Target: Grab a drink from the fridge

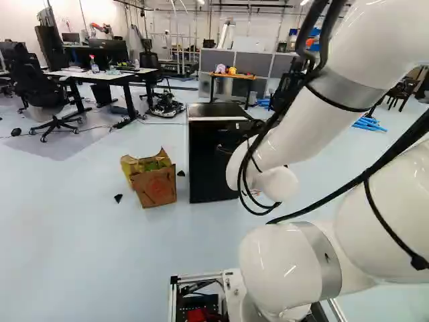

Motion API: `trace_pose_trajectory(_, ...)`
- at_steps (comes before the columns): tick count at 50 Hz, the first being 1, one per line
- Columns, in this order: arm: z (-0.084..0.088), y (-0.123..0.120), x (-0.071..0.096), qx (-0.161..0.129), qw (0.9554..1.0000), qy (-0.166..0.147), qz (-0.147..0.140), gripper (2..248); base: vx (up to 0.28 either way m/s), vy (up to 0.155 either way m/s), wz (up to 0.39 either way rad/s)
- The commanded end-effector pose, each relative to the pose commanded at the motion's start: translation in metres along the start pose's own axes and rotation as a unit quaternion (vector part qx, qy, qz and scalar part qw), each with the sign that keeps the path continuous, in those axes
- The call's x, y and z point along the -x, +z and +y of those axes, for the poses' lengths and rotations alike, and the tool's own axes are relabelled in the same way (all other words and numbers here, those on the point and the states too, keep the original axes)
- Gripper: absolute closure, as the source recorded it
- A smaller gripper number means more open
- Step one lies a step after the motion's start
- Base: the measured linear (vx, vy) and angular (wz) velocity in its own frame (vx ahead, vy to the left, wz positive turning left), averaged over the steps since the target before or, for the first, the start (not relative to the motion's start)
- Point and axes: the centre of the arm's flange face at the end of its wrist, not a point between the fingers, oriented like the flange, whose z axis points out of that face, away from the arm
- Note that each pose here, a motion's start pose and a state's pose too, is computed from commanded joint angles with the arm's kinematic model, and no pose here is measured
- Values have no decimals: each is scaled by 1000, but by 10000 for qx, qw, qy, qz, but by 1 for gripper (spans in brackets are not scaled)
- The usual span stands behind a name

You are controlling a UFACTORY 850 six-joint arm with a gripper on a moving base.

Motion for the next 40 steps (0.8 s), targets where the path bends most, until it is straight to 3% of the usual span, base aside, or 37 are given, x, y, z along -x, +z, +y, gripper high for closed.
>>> trace_pose_trajectory(40, 0, 0, 0, 0, 10000, 0, 0, 3, 86, 87, -20)
